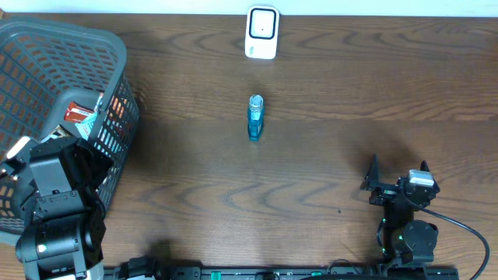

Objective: Scan the item barcode
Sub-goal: 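Move the left gripper back over the basket, then reach into the basket and grasp the yellow snack bag with the left gripper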

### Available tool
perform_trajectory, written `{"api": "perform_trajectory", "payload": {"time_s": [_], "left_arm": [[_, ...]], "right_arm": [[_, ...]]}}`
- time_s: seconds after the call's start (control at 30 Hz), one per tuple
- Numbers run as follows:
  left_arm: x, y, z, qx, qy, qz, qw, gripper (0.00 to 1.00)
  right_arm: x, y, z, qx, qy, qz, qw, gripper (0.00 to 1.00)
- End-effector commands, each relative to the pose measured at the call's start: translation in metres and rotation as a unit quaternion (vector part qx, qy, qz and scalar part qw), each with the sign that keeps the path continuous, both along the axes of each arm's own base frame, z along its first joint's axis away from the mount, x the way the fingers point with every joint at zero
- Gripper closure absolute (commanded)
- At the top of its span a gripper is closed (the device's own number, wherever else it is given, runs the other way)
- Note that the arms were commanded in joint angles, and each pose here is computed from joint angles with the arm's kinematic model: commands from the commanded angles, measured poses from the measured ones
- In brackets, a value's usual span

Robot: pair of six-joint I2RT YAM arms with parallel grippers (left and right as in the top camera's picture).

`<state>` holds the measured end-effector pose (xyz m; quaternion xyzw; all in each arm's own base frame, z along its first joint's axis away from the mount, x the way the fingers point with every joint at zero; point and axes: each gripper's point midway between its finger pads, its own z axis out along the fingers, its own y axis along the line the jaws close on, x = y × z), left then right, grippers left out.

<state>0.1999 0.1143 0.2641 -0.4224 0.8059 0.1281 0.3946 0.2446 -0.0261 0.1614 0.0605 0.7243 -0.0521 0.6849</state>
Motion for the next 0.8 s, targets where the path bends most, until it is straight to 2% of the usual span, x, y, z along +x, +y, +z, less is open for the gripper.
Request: {"api": "perform_trajectory", "payload": {"time_s": [0.0, 0.2, 0.57, 0.67, 0.77], "left_arm": [[0.001, 0.000, 0.002, -0.006, -0.009, 0.002, 1.000, 0.02], [0.008, 0.002, 0.010, 0.000, -0.032, 0.003, 0.999, 0.02], [0.025, 0.027, 0.051, 0.036, -0.121, 0.037, 0.991, 0.02], [0.023, 0.047, 0.047, 0.040, -0.112, 0.075, 0.990, 0.02], [0.023, 0.071, 0.025, 0.029, -0.069, 0.115, 0.991, 0.02]], "right_arm": [[0.000, -0.002, 0.000, -0.004, 0.000, -0.003, 1.000, 0.01], [0.000, -0.002, 0.000, -0.004, 0.000, -0.003, 1.000, 0.01], [0.000, -0.002, 0.000, -0.004, 0.000, -0.003, 1.000, 0.01], [0.000, -0.002, 0.000, -0.004, 0.000, -0.003, 1.000, 0.01], [0.000, -0.002, 0.000, -0.004, 0.000, -0.003, 1.000, 0.01]]}}
